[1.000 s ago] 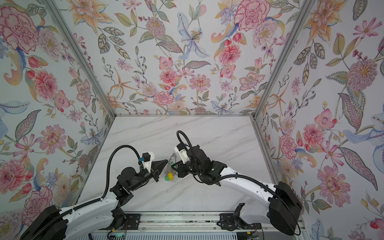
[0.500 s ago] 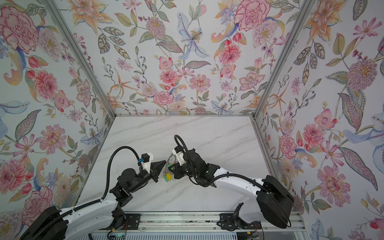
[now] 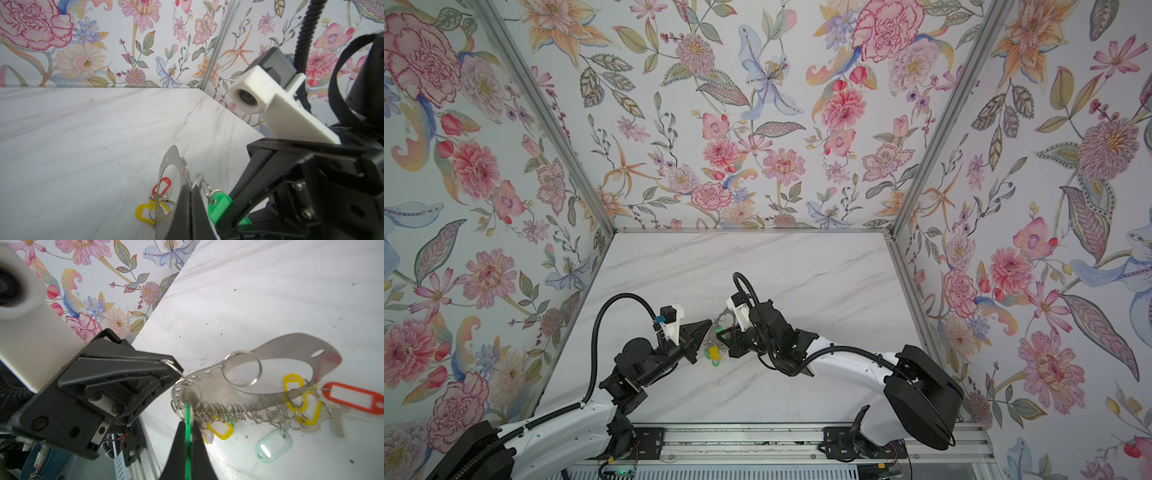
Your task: Remove the keys from the keyring
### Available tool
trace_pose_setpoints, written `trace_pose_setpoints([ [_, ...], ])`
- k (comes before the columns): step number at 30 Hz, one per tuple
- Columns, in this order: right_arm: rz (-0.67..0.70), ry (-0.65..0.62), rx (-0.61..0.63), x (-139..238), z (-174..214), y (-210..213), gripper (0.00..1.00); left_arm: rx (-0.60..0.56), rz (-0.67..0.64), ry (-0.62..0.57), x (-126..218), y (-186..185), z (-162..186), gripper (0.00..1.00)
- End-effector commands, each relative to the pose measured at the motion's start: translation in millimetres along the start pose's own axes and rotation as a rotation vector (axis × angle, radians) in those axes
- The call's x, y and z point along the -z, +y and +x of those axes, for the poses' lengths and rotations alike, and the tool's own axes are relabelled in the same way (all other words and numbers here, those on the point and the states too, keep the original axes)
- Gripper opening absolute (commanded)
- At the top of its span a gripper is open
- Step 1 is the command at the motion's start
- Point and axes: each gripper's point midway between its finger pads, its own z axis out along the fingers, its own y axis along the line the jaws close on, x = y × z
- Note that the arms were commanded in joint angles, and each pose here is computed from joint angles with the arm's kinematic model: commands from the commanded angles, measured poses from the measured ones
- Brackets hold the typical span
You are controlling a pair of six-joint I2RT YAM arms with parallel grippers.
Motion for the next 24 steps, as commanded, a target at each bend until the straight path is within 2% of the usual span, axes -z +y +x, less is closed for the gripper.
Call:
trace_pose_setpoints([
  [1, 0.003, 0.324, -0.084, -3.9, 93.6, -10.2, 0.00, 0.036, -0.080, -0.390, 19.0, 11.0, -98.3, 0.00],
  [4, -0.007, 0.326, -0.085, -7.4, 93.6, -8.0, 0.00, 0.049, -0.078, -0.379, 20.1, 14.5, -87.8, 0.00],
  [24, -0.030, 0.374, -0.117, -17.8, 117.2, 0.6, 0.00, 0.067, -0.071, -0.440, 24.9, 15.8, -94.8, 0.00],
])
